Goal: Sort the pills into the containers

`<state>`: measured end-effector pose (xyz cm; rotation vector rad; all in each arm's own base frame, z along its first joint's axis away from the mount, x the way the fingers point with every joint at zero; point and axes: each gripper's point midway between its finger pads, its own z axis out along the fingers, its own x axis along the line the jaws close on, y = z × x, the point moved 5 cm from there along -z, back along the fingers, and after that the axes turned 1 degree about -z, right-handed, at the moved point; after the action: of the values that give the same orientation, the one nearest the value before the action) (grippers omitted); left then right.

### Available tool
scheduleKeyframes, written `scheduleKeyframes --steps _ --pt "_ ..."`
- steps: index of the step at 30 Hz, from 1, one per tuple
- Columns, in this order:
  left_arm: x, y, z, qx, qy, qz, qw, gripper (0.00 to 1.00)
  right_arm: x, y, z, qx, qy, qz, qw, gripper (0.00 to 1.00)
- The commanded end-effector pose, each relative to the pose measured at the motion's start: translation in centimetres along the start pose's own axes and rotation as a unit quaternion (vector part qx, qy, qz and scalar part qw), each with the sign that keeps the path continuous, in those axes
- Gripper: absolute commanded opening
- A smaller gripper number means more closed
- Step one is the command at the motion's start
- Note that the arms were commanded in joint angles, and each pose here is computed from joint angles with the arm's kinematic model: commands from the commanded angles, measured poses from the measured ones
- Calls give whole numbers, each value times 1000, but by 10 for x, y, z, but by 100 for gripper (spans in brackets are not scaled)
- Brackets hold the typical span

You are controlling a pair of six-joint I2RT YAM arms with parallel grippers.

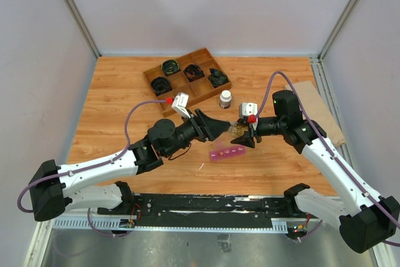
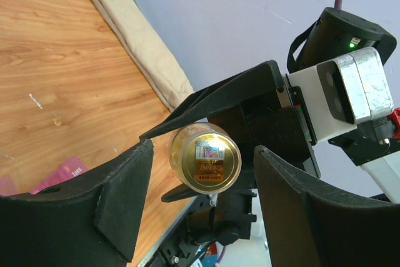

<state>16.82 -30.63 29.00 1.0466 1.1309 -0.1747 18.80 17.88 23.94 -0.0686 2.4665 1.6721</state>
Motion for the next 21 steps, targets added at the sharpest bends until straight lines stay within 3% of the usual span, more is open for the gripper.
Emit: scheduleKeyframes --steps 1,13,18,21 --pt "-16 3 5 -7 -15 3 1000 68 -4 3 -1 -8 -8 -10 1000 1" --pt "-20 -6 9 9 -20 19 1000 53 -4 3 -2 -8 -8 -10 1000 1" --pt "-19 -12 10 24 -26 28 999 38 -3 5 -3 -11 -8 -11 1000 1" --pt "-15 -18 10 33 -35 40 998 35 -1 8 -3 -17 -3 -10 1000 1"
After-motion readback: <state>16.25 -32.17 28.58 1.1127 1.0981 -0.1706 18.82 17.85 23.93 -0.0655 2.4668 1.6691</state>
